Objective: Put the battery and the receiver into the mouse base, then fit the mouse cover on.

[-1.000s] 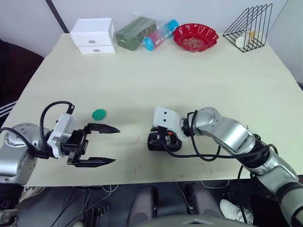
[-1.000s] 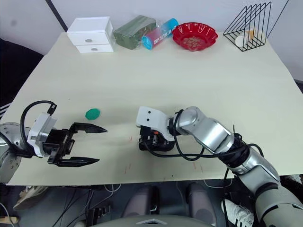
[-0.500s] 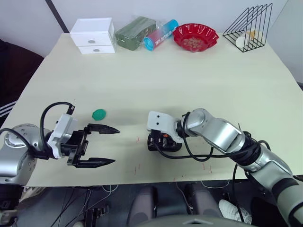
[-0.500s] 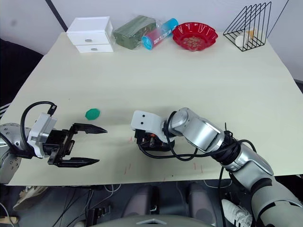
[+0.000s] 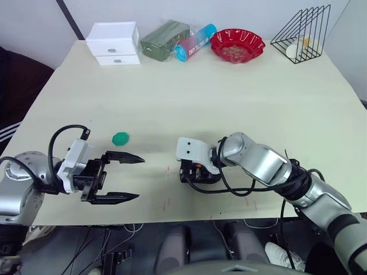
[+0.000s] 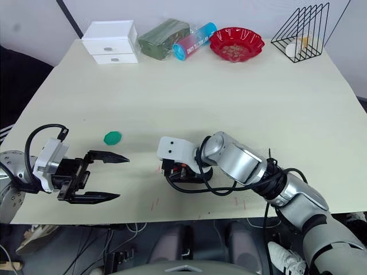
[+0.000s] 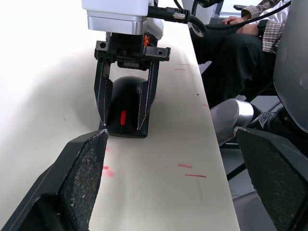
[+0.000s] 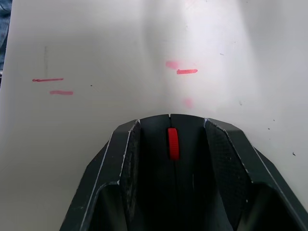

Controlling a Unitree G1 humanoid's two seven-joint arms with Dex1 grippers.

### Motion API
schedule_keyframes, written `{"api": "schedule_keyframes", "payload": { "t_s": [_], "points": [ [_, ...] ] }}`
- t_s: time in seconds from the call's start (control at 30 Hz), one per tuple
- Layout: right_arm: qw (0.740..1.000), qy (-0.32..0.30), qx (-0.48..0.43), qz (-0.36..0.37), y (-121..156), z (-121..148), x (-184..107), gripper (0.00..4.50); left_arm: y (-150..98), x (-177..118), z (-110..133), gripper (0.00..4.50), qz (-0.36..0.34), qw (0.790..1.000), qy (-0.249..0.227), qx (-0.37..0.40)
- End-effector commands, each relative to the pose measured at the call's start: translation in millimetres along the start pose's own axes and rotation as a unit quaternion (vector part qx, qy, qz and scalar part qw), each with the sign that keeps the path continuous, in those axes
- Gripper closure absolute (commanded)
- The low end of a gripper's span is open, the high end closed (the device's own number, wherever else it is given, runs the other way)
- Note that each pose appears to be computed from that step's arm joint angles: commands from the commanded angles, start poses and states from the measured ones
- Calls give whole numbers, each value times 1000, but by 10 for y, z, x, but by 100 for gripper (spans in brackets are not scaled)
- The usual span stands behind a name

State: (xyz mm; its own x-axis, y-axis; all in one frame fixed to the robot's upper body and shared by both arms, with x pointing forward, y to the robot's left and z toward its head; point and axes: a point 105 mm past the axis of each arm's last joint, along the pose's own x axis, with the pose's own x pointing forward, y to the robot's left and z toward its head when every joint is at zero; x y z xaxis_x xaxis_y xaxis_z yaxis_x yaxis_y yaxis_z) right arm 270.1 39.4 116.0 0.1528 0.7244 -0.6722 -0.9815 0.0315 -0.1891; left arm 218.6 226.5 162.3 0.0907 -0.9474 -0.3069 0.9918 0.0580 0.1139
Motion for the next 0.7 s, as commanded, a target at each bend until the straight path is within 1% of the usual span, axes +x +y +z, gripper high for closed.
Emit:
{"api": "schedule_keyframes", "payload": {
  "t_s": [0.03,0.23,0.43,0.53,0.57,0.63,0.7],
  "points": [
    [1000,-7,0,4,7,-2,-9,231,-31,-40,86,0,-13,1000,-1,20],
    [996,-91,-5,3,2,191,-168,231,-23,-27,90,0,-14,1000,-4,20],
    [986,-168,-8,-3,-11,310,-384,231,-9,-25,90,0,-15,1000,-4,21],
    [979,-205,2,-11,-20,288,-495,231,5,-20,94,0,-17,1000,-4,22],
    [970,-242,6,-6,2,293,-558,231,8,-16,96,0,-18,1000,-4,23],
    [958,-287,9,-1,40,263,-658,231,17,-10,102,0,-19,1000,-4,24],
    [954,-298,16,-6,49,198,-701,231,23,-6,105,0,-20,999,-4,24]
  ]
}}
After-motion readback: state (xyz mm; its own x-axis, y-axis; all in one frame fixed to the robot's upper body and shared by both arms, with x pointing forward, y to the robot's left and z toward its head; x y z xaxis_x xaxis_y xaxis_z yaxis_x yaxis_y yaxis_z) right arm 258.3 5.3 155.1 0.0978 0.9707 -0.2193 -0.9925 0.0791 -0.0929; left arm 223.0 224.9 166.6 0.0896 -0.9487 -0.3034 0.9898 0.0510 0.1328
